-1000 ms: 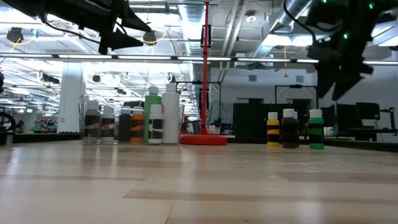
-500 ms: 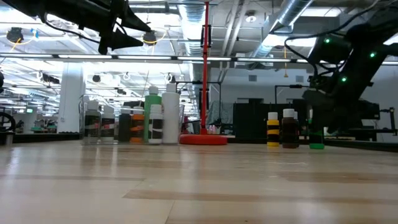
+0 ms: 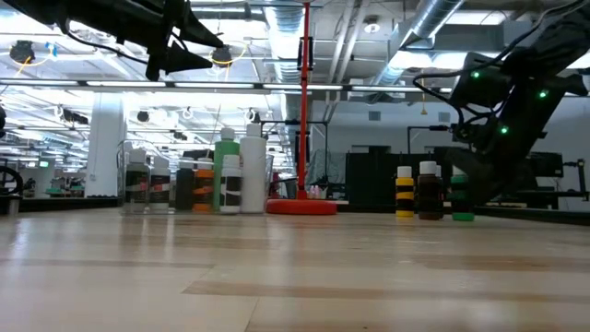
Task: Pick & Place Paint Supplies
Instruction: Put the green paint bottle into the transparent bin
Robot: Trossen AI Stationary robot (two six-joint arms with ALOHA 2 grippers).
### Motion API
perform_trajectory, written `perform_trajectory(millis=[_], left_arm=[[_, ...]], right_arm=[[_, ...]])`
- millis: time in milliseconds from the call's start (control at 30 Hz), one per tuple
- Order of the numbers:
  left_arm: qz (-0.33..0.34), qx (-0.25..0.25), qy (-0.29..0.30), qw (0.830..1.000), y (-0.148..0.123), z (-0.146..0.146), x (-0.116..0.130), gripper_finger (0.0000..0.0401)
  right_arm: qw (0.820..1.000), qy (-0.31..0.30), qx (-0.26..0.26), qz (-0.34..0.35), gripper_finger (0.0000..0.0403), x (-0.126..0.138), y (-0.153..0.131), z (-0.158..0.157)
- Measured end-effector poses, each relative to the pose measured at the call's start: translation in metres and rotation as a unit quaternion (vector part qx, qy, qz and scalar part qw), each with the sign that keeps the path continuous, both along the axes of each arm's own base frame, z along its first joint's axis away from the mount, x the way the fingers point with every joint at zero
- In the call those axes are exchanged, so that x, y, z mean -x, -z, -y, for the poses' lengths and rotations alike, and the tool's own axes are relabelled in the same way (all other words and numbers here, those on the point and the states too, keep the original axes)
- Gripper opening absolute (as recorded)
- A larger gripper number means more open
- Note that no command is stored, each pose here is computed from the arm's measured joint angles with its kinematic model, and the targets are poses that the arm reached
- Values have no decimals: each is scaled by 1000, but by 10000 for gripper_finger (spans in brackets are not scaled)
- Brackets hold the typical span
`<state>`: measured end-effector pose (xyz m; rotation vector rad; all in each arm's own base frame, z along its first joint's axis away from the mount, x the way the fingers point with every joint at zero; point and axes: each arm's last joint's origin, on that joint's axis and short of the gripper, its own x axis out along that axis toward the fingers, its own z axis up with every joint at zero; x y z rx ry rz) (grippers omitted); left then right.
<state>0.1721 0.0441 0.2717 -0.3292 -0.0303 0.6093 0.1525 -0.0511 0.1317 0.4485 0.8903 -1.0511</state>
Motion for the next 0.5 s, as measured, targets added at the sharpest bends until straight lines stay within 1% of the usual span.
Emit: perform_trajectory(millis=[67, 133, 267, 367, 500], left_arm=[[0, 0, 0, 1000, 0, 0, 0, 237], [0, 0, 0, 1000, 0, 0, 0, 237], [0, 0, 0, 1000, 0, 0, 0, 237], [0, 0, 0, 1000, 0, 0, 0, 237], [0, 0, 2, 1000, 0, 0, 0, 237]], right_arm=[[1000, -3, -8, 4, 29, 0, 0, 0], [1000, -7, -17, 9, 8, 1, -2, -1], [999, -7, -25, 28, 13, 3, -6, -2], [999, -11, -33, 32, 3, 7, -10, -4], [998, -5, -44, 35, 4, 15, -15, -6]])
